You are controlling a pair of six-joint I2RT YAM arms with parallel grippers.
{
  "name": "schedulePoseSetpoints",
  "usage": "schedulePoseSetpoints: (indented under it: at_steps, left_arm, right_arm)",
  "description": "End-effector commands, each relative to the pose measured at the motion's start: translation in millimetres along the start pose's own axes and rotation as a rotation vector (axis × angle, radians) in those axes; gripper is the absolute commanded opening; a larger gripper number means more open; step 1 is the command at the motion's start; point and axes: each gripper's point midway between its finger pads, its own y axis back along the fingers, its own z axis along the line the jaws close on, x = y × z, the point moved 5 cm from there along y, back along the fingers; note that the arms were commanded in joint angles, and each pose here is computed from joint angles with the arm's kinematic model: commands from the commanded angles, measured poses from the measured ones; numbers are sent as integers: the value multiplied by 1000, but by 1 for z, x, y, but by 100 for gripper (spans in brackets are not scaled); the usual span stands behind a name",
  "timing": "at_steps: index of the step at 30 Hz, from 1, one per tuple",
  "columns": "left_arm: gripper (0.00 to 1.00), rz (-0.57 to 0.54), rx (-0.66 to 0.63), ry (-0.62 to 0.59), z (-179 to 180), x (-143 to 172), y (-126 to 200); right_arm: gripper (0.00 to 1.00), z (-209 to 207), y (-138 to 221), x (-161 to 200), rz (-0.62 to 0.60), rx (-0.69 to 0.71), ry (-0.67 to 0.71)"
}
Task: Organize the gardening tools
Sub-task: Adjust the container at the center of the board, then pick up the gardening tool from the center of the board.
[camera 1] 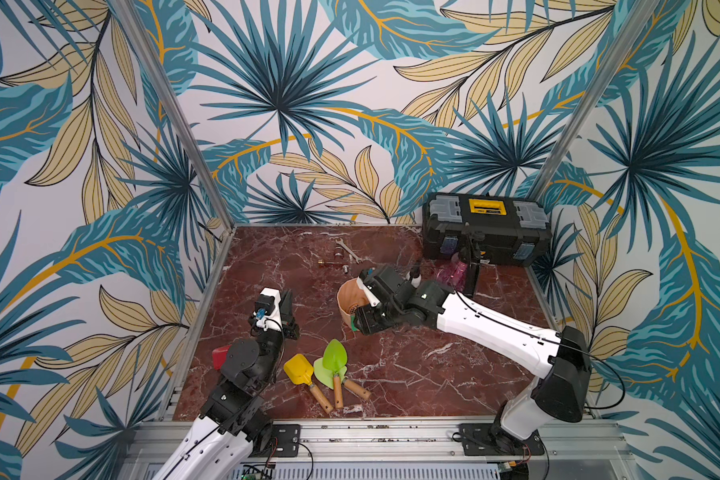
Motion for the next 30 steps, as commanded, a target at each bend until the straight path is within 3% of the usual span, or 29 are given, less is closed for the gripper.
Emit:
schedulePoseSetpoints:
  at_steps: [1,13,23,30]
  left_arm:
    - [15,16,-36,13,5,-3,0]
    - [17,43,-87,70,14,6,11]
    - [17,32,-85,80,16,7,15]
    - [18,20,-80,82,15,7,16]
  right_arm:
    - [59,11,-21,26,86,26,-103]
    - [53,52,-117,90,221,135,-61]
    - [42,54,-149,97,254,166,-30]
    - [31,51,-154,95,241,202,-13]
